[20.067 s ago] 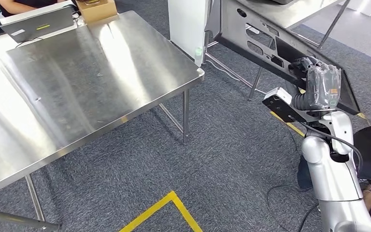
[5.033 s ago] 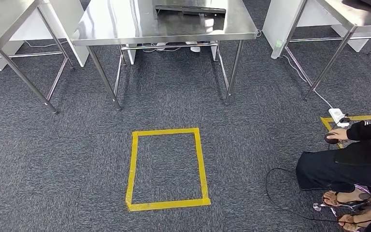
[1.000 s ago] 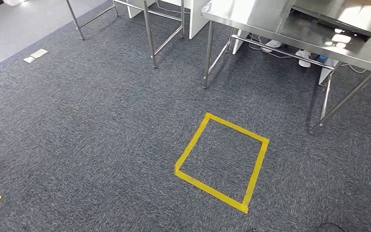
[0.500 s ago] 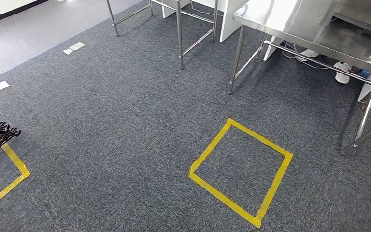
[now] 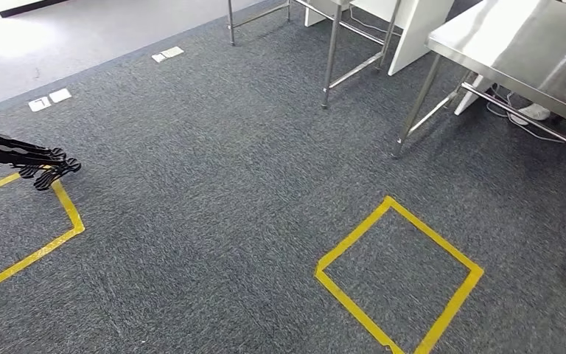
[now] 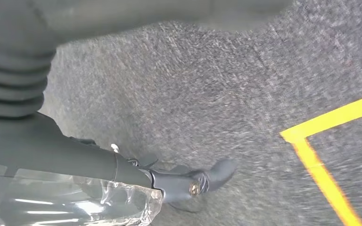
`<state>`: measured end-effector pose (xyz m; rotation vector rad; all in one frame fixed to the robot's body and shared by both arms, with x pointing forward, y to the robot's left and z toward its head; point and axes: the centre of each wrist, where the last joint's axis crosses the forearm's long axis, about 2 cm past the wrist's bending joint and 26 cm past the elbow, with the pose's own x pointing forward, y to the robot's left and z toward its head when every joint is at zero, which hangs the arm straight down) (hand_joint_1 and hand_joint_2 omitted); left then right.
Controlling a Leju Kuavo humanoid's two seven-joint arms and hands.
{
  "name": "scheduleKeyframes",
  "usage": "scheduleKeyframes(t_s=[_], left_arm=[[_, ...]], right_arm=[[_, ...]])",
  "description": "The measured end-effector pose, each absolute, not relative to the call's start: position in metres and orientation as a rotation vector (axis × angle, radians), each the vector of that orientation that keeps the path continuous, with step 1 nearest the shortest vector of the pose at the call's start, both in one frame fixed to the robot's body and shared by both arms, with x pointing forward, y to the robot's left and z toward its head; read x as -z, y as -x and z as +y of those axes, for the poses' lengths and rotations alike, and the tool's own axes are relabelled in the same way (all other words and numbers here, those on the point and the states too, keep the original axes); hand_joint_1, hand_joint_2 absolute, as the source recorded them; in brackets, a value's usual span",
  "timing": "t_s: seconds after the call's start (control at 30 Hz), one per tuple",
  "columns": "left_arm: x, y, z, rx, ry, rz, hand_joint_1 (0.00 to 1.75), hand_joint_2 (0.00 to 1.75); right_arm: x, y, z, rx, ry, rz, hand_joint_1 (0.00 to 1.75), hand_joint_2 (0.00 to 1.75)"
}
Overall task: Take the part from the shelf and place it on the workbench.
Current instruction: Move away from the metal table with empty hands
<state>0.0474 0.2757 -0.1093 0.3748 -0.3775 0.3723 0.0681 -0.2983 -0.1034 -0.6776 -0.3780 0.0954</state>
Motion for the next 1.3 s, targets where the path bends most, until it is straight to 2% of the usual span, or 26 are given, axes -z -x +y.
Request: scheduleKeyframes(t_s=[1.3], left_arm=[[0.1093,-0.0461,0.2742,-0.376,-0.383,-0.36,0.0,0.0]], right_arm=[[0.1038,-0.0669,-0.2985,-0.112,0.664,-0.349,0.0,1.75]])
